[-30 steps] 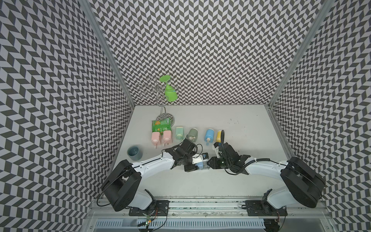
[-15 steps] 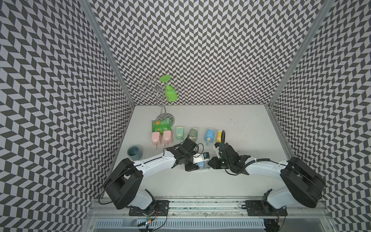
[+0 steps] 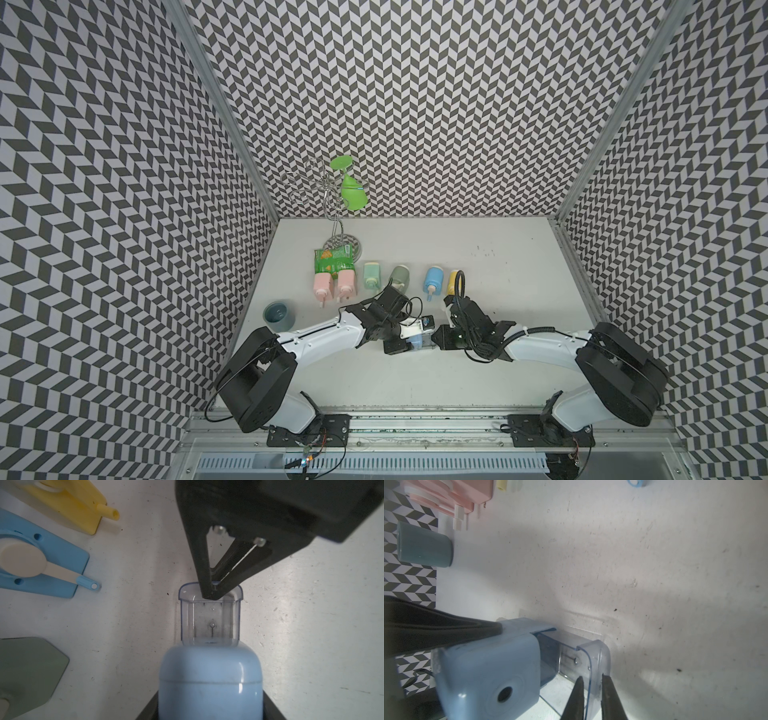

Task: Put the tray back into the pencil sharpener
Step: Close the container of the pencil sharpener, then place the pencil sharpener at the center of the board.

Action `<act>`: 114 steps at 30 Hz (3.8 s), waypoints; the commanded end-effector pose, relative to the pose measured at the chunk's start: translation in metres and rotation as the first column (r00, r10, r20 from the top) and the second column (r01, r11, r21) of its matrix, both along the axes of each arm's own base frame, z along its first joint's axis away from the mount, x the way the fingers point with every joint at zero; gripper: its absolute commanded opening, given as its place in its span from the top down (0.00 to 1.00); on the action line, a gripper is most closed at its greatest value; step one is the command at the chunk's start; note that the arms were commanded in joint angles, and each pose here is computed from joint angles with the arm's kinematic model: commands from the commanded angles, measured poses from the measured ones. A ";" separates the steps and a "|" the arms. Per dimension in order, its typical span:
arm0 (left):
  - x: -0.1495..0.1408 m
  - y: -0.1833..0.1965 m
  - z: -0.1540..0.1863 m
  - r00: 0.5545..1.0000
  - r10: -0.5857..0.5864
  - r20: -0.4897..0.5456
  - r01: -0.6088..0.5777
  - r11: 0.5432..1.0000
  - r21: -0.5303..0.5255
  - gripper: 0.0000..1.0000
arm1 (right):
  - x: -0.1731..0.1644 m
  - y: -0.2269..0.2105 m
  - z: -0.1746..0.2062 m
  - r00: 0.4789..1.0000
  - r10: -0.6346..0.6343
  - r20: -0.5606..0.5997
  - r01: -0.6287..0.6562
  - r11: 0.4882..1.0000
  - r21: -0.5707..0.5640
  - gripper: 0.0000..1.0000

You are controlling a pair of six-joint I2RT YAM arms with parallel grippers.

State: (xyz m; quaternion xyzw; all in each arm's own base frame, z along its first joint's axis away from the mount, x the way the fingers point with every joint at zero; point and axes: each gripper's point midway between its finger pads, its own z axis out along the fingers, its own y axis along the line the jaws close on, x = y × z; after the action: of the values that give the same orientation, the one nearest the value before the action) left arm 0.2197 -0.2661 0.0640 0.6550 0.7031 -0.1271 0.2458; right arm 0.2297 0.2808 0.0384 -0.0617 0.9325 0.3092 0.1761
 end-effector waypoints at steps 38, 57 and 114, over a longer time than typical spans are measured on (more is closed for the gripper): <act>0.000 0.004 -0.021 1.000 0.018 -0.001 -0.018 0.999 0.046 0.51 | -0.008 0.012 0.017 0.997 0.073 0.015 -0.075 0.982 0.172 0.82; -0.002 -0.002 -0.024 1.000 0.000 -0.027 0.000 1.000 0.027 0.52 | -0.015 0.037 0.019 0.987 0.161 0.010 -0.158 0.952 0.261 0.82; 0.090 0.013 0.017 0.454 0.880 -0.139 -0.880 0.467 0.088 0.65 | 0.048 -0.097 0.073 0.918 -0.317 0.240 0.301 0.948 0.103 0.81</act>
State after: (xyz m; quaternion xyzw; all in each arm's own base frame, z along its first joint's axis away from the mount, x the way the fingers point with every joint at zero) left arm 0.3034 -0.2692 0.0761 0.2754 0.9346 -0.0610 0.2169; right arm 0.2764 0.1879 0.1071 0.0532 0.8958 0.2961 0.3271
